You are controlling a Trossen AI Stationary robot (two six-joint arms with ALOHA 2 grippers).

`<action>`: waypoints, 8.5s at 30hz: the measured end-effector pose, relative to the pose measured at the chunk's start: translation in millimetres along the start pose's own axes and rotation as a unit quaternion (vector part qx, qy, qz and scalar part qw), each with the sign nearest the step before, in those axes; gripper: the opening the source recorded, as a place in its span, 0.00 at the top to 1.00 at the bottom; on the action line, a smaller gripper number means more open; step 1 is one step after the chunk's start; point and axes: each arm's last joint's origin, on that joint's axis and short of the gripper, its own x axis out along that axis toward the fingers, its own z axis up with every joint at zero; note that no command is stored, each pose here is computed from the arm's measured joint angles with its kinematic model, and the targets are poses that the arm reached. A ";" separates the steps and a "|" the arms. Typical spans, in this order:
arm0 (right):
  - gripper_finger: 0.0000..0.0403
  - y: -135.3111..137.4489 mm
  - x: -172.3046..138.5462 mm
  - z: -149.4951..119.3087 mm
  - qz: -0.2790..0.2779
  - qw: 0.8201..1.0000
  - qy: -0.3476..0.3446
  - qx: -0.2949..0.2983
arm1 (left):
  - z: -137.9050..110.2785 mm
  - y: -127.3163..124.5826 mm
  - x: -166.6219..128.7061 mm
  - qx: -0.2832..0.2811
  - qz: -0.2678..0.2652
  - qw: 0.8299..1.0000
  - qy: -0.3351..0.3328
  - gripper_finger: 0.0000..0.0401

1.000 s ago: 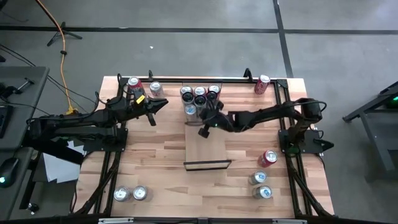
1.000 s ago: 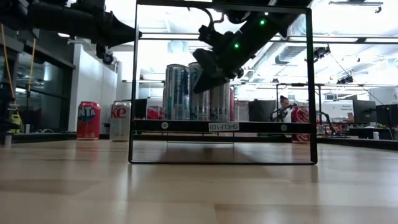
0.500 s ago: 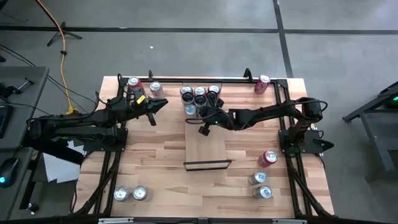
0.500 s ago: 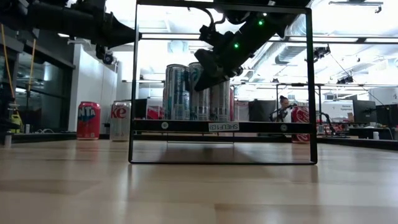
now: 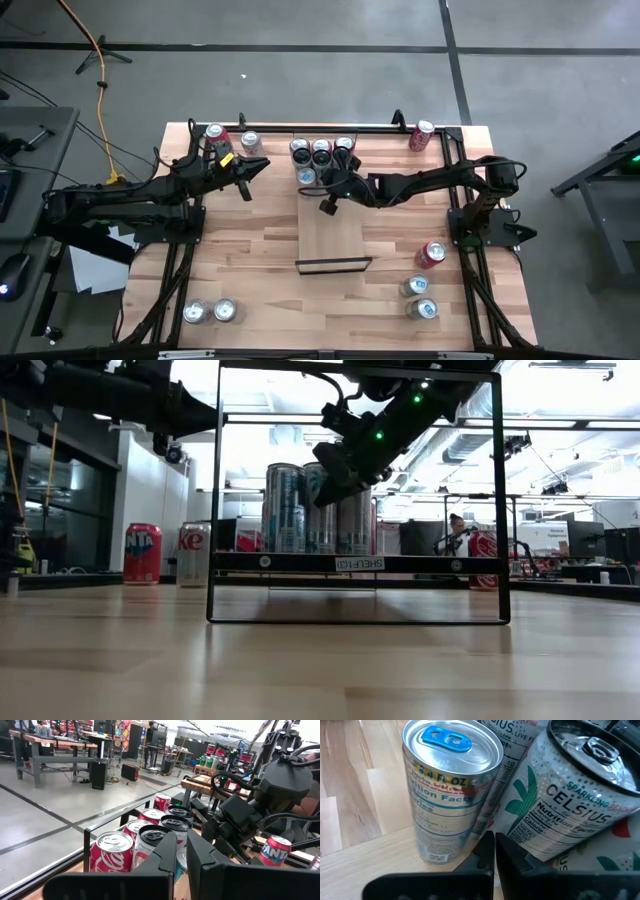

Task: Place canned beverage on shelf
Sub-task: Adjust the black soda can, then put the blue soda can on the shelf aligned with the other blue soda can

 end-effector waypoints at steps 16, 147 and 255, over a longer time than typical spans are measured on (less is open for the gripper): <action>1.00 -34.0 -101.1 0.0 0.108 0.992 0.043 -0.042 | 0.1 -0.3 -0.1 0.000 -0.004 1.000 0.000 1.00; 0.44 113.5 -231.7 -47.6 -0.072 0.766 0.569 0.292 | 58.4 -13.5 -2.8 0.004 -0.023 0.999 0.028 0.86; 0.39 16.7 -44.2 71.6 0.064 0.846 0.506 0.153 | 57.9 -13.6 -2.9 -0.049 -0.023 0.998 0.032 0.86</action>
